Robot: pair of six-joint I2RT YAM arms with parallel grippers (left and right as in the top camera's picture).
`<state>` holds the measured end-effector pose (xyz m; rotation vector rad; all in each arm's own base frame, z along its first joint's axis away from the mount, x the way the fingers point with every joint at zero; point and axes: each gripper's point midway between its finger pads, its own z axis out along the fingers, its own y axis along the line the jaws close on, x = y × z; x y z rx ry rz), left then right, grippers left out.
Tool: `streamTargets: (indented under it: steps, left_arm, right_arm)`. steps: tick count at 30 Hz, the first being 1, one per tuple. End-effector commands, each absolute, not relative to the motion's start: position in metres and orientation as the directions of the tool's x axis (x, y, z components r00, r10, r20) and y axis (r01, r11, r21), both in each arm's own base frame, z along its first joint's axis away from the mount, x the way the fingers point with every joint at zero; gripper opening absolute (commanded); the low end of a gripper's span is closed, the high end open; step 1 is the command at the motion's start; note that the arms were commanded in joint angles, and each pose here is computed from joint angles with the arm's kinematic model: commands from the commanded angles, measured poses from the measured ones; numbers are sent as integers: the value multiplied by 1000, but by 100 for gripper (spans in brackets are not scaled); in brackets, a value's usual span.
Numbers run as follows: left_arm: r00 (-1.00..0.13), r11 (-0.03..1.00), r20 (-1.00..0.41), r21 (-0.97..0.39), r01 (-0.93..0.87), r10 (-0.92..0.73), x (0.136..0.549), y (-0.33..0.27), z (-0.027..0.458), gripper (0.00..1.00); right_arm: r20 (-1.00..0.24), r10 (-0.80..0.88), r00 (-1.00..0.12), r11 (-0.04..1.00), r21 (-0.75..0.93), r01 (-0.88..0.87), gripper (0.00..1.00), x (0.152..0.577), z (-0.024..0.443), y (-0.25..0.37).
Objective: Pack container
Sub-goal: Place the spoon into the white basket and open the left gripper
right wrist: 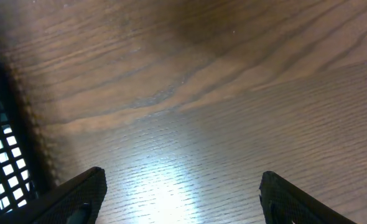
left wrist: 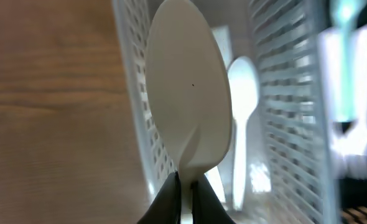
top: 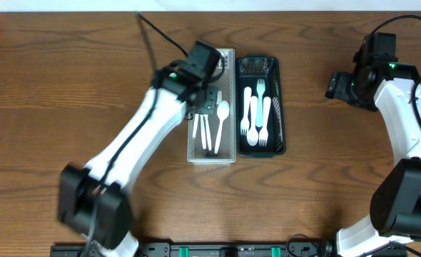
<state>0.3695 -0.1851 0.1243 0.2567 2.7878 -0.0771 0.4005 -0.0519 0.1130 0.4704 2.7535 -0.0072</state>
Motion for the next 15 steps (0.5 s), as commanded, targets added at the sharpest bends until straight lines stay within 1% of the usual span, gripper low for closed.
streamTargets:
  steps: [1,4,8,10,11,15]
  left_arm:
    - [-939,980,-289,-6,197,187,373,-187,100,9]
    - [-946,981,-264,3,196,190,374,-187,88,10]
    - [-943,981,-275,-1,196,188,377,-189,88,11]
    - [-941,981,-282,-3,196,187,379,-189,88,35]
    - [-941,981,-282,-3,196,188,379,-189,88,38]
    - [-936,981,-300,-6,195,185,380,-190,96,38]
  right_arm:
    - [-341,313,-887,947,45,317,82,400,113,-55]
    - [-341,313,-887,947,45,317,83,400,113,-55]
    - [-340,313,-887,947,45,317,83,400,113,-55]
    - [-340,313,-887,947,45,317,83,400,113,-55]
    - [-340,313,-887,947,45,317,83,400,113,-55]
    - [-340,313,-887,947,45,317,83,400,113,-55]
